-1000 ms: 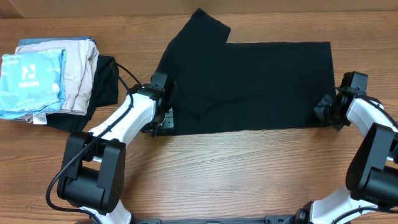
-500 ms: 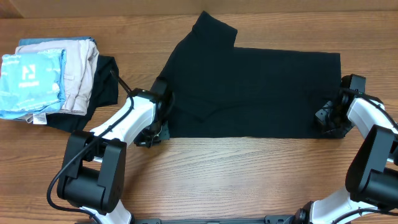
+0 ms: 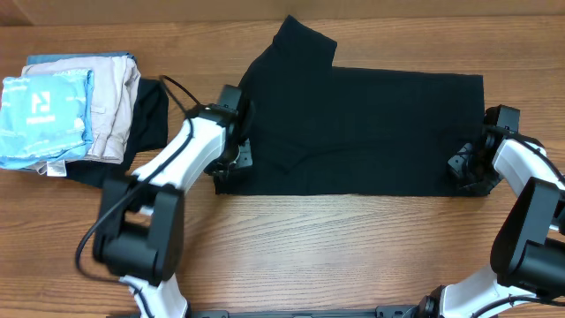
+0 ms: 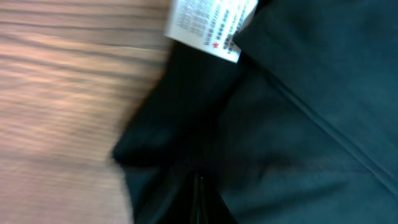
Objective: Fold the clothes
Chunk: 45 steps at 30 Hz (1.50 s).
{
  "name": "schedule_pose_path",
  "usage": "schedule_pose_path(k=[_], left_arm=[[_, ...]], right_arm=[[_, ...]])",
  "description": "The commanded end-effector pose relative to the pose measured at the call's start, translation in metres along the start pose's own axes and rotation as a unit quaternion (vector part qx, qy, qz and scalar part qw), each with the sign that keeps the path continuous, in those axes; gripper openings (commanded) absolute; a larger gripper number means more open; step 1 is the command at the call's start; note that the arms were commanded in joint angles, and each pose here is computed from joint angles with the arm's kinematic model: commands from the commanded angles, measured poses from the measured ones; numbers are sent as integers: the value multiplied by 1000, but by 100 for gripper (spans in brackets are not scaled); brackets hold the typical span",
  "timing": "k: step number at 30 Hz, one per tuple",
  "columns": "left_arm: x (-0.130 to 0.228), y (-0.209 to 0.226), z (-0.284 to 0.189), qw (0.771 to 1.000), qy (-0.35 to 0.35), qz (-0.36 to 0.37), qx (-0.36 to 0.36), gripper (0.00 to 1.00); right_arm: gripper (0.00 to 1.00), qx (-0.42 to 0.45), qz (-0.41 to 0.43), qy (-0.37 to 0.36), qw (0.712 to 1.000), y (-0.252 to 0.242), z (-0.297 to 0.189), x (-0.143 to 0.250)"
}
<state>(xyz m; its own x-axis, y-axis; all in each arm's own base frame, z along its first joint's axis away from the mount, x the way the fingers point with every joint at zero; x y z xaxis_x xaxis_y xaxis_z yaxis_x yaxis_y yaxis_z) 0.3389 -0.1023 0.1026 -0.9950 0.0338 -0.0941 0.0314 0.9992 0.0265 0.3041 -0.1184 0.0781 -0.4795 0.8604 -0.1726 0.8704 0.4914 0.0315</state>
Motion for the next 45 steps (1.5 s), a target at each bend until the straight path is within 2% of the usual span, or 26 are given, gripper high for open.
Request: schedule_pose_path(k=[1, 4, 9, 13, 15, 20, 24, 29, 31, 33, 34, 35, 38, 39, 41, 43, 45], left_arm=[[6, -2, 32, 999, 45, 18, 10, 4], [10, 3, 39, 998, 58, 19, -19, 4], [34, 8, 38, 990, 137, 10, -34, 4], [50, 2, 33, 982, 191, 1, 6, 4], [55, 3, 31, 978, 209, -8, 3, 4], [62, -7, 29, 976, 218, 8, -3, 4], [62, -7, 29, 977, 213, 15, -17, 4], [50, -9, 16, 979, 201, 14, -13, 4], [35, -13, -9, 983, 182, 15, -7, 4], [11, -19, -49, 990, 141, 23, 7, 4], [-3, -22, -71, 993, 109, 33, 18, 8], [-19, -26, -95, 996, 69, 45, 31, 20], [-57, -34, -143, 993, -55, 85, 61, 70], [-73, -39, -158, 986, -111, 103, 72, 76], [-94, -43, -169, 973, -180, 121, 80, 81], [-117, -43, -169, 961, -238, 125, 61, 78], [-136, -45, -157, 953, -263, 136, 59, 74]], right_arm=[[5, 26, 6, 17, 1000, -9, 18, 6], [5, 26, 5, 17, 1000, -9, 18, 6], [4, 26, 1, 17, 1000, -9, 18, 6], [5, 28, 0, 18, 999, -9, 18, 7], [4, 32, -1, 23, 999, -11, 18, 9], [5, 52, -2, 46, 998, -16, 15, 15], [5, 31, 0, 43, 999, -1, -7, -3], [19, -15, 1, 16, 1000, 25, -46, -34], [32, -29, -18, 7, 999, 33, -62, -44], [46, -81, -60, 17, 995, 47, -79, -49], [58, -107, -64, 23, 992, 53, -85, -50], [65, -127, -65, 25, 989, 58, -91, -52], [66, -157, -69, 11, 985, 67, -106, -60], [66, -164, -69, 0, 984, 70, -110, -64], [66, -174, -81, -16, 981, 74, -114, -69], [66, -186, -98, -38, 977, 78, -115, -75], [63, -200, -99, -59, 973, 83, -118, -81]])
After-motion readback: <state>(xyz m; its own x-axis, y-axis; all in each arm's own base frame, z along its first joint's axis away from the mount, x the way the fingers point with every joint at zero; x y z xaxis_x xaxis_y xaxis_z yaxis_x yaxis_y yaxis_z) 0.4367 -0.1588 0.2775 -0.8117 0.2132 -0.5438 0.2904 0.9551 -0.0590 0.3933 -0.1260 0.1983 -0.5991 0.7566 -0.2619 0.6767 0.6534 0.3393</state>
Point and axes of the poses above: each gripper's point midway between its finger pads, its own z axis out along the fingers, its own y axis along the line the jaws close on, x = y × z, the point moved 8 cm from there along -z, back along the fingers, and after that the axes turned 11 degrees about z, right-handed, at the moved point
